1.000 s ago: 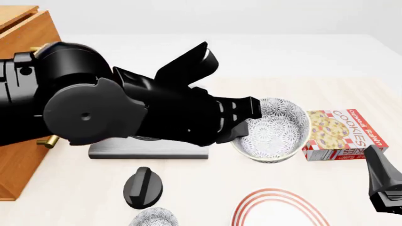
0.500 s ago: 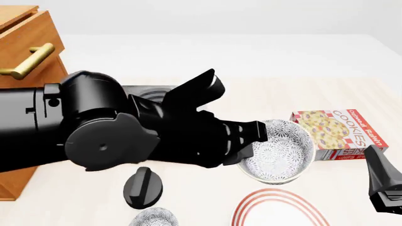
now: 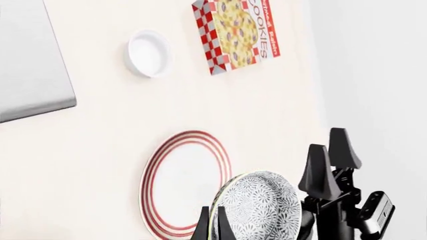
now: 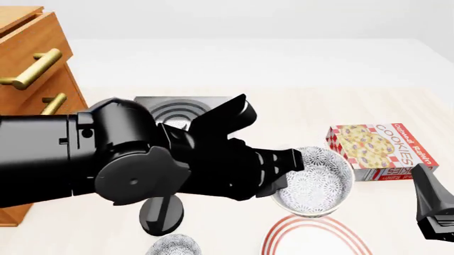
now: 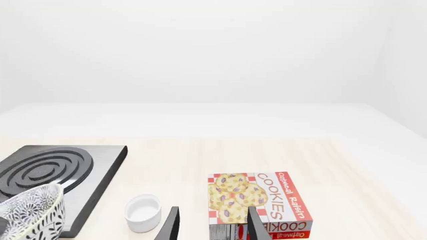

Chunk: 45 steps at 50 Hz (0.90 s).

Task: Pick the akita bowl on the wooden cabinet and place it on the plate.

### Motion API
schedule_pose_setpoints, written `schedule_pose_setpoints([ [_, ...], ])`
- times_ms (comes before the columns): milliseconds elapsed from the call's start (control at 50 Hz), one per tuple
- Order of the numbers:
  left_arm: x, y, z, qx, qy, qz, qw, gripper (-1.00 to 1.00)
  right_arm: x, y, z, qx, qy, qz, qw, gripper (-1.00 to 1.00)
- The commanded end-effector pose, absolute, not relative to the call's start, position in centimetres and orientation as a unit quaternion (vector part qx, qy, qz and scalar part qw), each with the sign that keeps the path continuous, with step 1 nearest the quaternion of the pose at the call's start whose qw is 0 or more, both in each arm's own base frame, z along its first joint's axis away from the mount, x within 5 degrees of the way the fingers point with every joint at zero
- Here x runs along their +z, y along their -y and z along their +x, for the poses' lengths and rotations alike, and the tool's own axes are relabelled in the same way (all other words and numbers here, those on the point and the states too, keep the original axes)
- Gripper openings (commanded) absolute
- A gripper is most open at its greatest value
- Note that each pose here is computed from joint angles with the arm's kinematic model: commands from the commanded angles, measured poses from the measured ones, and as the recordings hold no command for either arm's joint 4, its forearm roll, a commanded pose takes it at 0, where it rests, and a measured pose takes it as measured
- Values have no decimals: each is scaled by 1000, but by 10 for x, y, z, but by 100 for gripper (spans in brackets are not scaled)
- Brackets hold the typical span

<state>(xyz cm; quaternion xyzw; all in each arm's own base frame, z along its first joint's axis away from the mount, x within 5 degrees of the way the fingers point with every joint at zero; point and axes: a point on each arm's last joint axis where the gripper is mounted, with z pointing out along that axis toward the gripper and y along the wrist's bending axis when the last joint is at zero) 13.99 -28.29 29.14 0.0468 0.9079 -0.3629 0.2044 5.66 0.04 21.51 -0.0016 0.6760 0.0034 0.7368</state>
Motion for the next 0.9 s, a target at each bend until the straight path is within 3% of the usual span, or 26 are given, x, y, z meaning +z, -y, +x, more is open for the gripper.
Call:
schedule_pose_setpoints([
  [20,287,287,137,-367,-908,45,198,-100,215,0,57,3,-676,-2,737,100],
  [900,260,292,136,-366,-913,16,179,-100,215,0,57,3,-676,-2,737,100],
])
